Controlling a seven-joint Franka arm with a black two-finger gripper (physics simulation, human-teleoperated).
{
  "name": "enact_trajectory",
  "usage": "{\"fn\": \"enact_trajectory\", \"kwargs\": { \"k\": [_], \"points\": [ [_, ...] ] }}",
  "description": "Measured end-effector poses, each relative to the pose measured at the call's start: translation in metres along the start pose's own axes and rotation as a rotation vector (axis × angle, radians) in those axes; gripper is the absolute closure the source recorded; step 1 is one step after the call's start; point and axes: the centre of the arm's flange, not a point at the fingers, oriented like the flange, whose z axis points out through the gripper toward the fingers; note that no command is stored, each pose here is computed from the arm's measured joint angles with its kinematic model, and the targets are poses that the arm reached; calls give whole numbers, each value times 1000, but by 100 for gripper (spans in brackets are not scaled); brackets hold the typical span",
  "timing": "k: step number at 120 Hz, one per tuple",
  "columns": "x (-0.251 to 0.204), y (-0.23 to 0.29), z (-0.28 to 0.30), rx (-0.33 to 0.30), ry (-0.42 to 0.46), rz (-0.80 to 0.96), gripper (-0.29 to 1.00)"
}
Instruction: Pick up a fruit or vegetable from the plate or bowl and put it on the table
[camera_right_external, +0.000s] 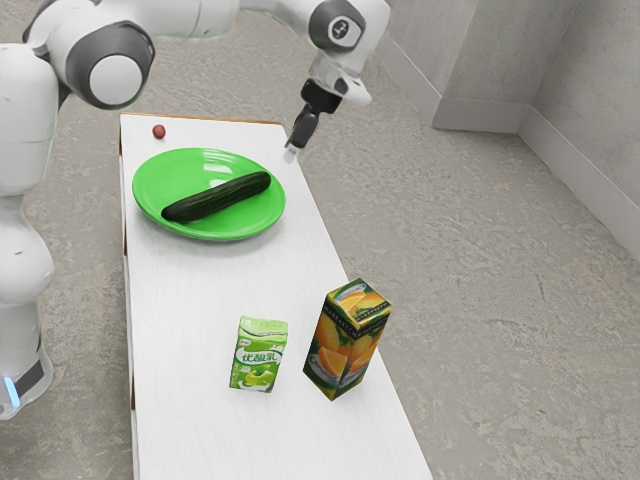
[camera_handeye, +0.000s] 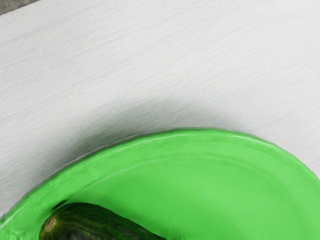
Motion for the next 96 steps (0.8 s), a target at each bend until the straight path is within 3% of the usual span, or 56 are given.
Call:
{"fn": "enact_trajectory", "kwargs": {
  "k": [13, 28, 42, 52, 67, 96],
  "points": [
    [19, 16, -6, 17, 61, -128, 0],
    [41, 60, -19, 133, 114, -271, 0],
    [14, 122, 9, 191, 135, -390, 0],
    [24, 128, 52, 154, 129, -482, 0],
    [6, 68, 58, 80, 180, -750, 0],
    [-126, -76, 48, -76, 277, -1313, 0]
  ]
}}
